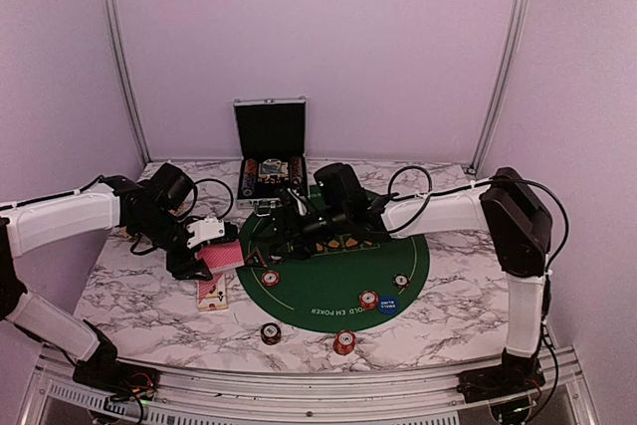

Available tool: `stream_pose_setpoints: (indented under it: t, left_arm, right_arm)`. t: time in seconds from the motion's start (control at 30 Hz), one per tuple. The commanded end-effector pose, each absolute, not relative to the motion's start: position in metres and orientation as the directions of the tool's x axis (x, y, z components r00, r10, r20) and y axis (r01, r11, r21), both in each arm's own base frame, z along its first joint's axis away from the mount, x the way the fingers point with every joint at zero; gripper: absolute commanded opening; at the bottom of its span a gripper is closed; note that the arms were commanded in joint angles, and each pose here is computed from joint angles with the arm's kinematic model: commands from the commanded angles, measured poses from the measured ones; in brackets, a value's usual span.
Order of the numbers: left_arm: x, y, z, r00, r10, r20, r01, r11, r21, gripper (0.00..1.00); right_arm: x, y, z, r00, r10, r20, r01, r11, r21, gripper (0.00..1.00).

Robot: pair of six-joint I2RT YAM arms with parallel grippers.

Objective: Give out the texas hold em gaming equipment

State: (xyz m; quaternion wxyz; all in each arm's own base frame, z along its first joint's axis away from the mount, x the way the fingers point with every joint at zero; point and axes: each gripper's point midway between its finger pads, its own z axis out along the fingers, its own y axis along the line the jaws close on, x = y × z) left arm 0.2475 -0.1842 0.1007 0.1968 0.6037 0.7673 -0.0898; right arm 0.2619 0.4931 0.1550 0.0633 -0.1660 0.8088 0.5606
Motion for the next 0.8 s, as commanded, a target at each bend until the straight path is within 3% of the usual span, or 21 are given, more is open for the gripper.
stream_pose_setpoints:
  t: [0.0,0.77]
  left_arm:
    - [0.251,-0.194,0.127,-0.193,0.865,-0.463,0.955,0.274,0.113,0.10]
    - [0.251,-0.199,0.133,-0.185,0.861,-0.473,0.956,0.269,0.117,0.08]
  right_arm:
    - [0.264,0.515,0.183,-0.934,-0.186,-0.306,-0.340,0.197,0.919,0.79]
    - [0.260,0.544,0.175,-0.945,-0.210,-0.251,-0.278,0.109,0.954,0.76]
